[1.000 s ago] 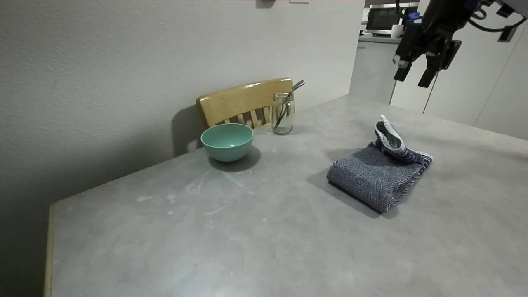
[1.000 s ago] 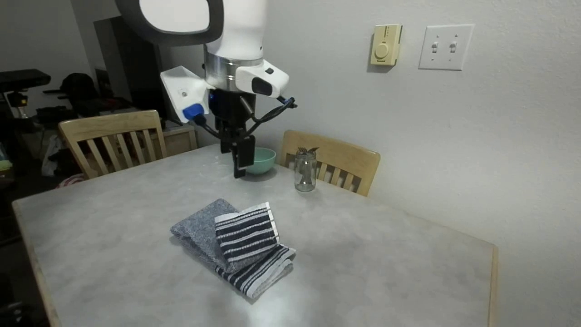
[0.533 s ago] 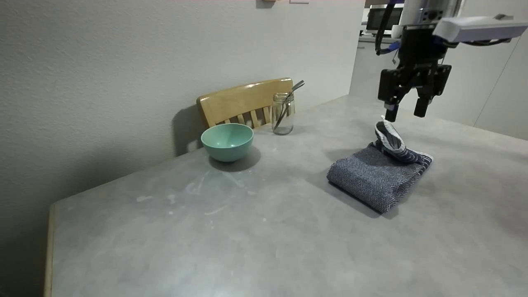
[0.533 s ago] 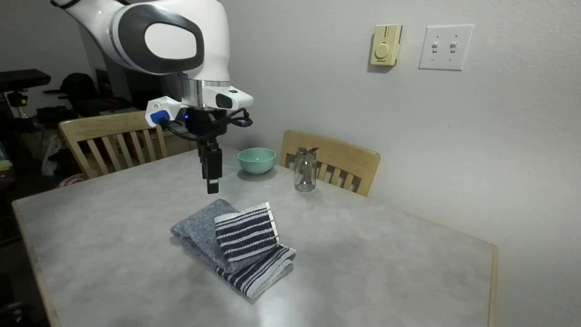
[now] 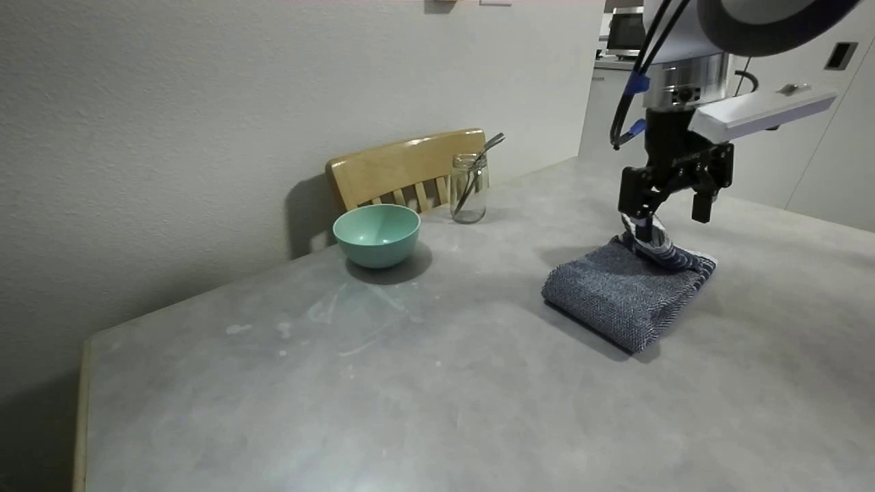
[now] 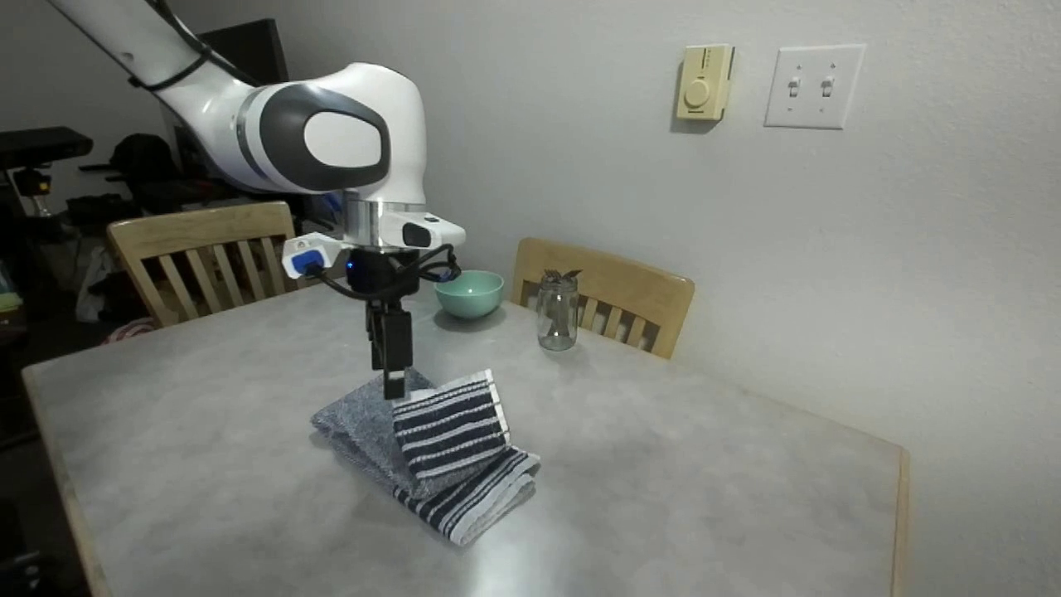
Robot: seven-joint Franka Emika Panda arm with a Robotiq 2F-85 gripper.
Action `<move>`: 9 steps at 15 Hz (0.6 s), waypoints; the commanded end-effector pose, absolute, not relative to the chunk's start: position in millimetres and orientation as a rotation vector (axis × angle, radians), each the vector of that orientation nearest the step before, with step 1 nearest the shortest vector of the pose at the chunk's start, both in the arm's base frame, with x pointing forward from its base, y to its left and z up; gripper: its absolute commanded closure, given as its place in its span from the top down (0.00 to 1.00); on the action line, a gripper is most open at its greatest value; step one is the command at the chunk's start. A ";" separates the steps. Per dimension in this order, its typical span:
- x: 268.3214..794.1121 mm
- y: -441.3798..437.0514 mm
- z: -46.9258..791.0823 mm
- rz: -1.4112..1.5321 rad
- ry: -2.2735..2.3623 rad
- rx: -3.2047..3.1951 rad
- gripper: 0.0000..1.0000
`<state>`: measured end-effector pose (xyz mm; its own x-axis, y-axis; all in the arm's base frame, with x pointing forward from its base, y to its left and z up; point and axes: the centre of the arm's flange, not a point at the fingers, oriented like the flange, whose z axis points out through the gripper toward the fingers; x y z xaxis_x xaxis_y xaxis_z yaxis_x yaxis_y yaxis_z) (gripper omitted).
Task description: Fold the towel
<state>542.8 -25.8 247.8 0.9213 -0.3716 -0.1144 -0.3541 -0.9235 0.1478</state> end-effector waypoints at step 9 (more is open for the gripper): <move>564.1 -40.0 233.6 -0.175 -0.536 2.872 1.00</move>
